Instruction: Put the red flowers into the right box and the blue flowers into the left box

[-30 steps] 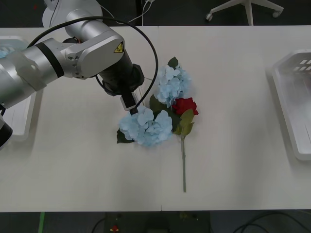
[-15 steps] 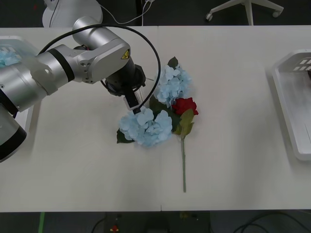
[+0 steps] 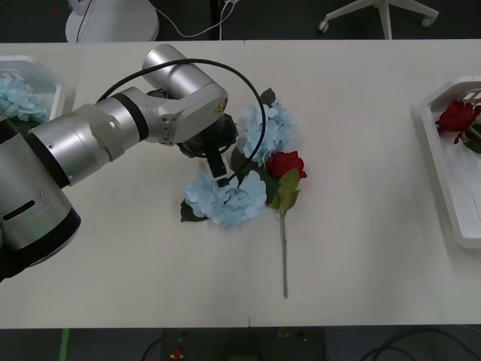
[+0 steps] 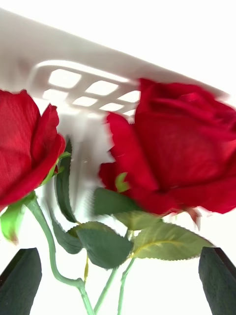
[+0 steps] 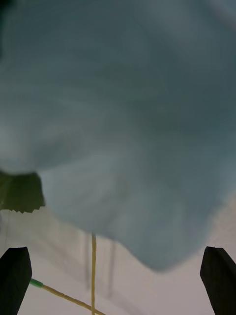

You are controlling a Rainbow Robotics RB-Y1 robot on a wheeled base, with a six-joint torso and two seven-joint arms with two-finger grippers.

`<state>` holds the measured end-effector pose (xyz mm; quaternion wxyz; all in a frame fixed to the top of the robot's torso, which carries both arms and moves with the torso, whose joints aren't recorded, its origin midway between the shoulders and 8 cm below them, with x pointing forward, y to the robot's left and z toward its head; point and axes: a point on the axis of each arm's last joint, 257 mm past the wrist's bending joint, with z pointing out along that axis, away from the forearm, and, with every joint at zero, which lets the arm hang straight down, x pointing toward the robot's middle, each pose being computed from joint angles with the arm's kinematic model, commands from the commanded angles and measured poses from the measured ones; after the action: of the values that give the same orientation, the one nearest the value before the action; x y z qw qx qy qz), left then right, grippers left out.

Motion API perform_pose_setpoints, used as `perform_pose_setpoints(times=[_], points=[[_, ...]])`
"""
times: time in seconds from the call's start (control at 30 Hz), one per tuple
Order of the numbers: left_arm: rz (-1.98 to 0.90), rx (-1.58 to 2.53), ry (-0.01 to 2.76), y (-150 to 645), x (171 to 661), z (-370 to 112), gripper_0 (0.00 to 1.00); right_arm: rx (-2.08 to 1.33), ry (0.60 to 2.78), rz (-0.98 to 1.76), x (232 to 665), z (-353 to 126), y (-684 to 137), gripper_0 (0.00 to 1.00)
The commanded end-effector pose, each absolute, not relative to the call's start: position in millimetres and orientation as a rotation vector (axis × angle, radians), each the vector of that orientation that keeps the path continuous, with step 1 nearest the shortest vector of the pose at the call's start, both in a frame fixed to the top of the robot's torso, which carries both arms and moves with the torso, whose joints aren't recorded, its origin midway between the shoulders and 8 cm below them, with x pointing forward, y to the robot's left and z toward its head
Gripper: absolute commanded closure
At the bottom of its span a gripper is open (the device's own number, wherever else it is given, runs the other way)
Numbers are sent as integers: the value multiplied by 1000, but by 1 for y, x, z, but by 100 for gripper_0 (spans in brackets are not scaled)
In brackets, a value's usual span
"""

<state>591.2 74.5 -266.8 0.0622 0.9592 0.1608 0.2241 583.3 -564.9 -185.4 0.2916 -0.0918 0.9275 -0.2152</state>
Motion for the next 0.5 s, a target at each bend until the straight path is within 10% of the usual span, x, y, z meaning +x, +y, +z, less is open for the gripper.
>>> perform_pose_setpoints(times=[0.03,0.5], points=[[732,2870,411,47,600,-255,0,-303,2417,-514,585,-120,-574,6],[750,2926,419,58,596,-280,0,-639,2516,6,557,-123,-403,6]])
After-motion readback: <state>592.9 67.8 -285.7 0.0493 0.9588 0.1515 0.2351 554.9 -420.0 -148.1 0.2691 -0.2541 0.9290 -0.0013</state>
